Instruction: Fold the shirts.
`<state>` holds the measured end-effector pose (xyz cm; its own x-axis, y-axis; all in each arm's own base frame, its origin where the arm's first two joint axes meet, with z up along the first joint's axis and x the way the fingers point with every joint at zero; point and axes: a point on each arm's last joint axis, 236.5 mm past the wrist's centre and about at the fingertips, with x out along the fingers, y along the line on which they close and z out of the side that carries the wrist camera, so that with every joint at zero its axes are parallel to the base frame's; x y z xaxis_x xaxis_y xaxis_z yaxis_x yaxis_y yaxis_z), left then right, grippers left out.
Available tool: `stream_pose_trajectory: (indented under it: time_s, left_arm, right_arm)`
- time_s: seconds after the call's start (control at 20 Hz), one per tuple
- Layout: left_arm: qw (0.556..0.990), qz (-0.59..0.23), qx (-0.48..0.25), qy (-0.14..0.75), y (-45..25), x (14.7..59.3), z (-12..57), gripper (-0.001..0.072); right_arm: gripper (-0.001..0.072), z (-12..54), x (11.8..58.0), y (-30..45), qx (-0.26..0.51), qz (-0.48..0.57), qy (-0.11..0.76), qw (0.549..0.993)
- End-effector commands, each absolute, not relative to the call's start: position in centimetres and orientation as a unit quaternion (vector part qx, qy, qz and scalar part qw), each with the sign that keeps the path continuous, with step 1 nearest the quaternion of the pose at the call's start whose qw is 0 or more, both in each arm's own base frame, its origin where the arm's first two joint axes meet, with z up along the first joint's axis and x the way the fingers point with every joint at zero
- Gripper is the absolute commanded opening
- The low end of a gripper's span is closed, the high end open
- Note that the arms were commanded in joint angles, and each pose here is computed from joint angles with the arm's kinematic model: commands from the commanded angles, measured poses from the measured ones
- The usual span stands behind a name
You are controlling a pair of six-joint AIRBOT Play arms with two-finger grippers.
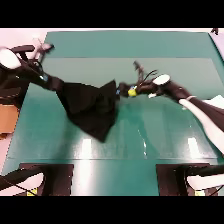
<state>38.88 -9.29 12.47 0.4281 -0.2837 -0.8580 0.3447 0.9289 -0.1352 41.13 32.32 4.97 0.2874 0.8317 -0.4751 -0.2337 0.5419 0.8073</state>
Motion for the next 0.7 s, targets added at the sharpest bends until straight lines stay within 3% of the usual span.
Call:
stream_pose_trajectory:
  time_s: [0.0, 0.2, 0.4, 0.55, 0.65]
  left_arm:
    - [0.901, -0.178, 0.074, 0.388, -8.4, 39.4, 23.7, 0.0023]
    - [0.947, -0.198, 0.071, 0.244, -9.7, 37.4, 36.1, 0.0023]
    - [0.967, -0.203, 0.071, 0.138, -10.0, 34.1, 44.1, 0.0023]
    - [0.967, -0.211, 0.072, 0.126, -10.3, 32.3, 45.1, 0.0023]
    - [0.961, -0.216, 0.074, 0.156, -10.3, 32.2, 43.4, 0.0023]
  right_arm:
    - [0.0022, 18.0, 42.4, 25.6, 0.327, 0.366, 0.337, 0.804]
    - [0.0022, 29.6, 39.7, 20.9, 0.294, 0.396, 0.230, 0.839]
    - [0.0022, 41.0, 36.3, 16.6, 0.246, 0.391, 0.098, 0.882]
    - [0.0023, 44.0, 34.1, 14.5, 0.209, 0.380, 0.067, 0.898]
    - [0.0023, 41.9, 34.4, 13.3, 0.182, 0.361, 0.099, 0.909]
